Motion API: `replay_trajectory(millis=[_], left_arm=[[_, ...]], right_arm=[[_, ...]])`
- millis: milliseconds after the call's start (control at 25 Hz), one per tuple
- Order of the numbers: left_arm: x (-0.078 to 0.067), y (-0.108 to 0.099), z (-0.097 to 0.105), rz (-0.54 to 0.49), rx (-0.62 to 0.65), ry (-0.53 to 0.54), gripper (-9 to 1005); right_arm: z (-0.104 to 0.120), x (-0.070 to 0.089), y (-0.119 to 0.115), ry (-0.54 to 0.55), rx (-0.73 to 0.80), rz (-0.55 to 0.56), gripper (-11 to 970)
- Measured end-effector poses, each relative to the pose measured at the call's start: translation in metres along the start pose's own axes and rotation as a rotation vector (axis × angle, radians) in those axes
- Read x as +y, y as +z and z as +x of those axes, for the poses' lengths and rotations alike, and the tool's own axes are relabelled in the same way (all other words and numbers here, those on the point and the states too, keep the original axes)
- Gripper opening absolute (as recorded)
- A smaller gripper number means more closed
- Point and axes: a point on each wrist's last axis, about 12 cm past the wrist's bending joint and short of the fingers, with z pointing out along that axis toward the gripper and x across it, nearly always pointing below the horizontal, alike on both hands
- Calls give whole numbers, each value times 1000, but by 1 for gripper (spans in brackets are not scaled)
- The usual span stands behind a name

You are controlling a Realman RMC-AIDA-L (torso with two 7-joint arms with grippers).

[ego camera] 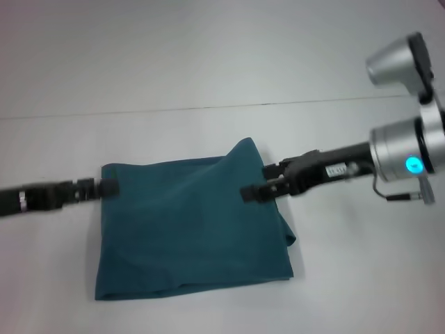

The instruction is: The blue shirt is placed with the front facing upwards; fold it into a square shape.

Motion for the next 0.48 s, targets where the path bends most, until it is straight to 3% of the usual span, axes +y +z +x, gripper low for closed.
replay_trajectory(millis=[80, 160, 480], left_arm=[[0, -2, 11, 11, 6, 84, 949], [-1, -3, 25, 15, 1, 159, 949], [-8, 4, 69, 53, -19, 351, 949]], right_arm=[[15, 1, -3, -117, -65, -23, 911], [29, 2, -6, -165, -121, -36, 911], [91, 7, -3, -88, -167, -124, 911]])
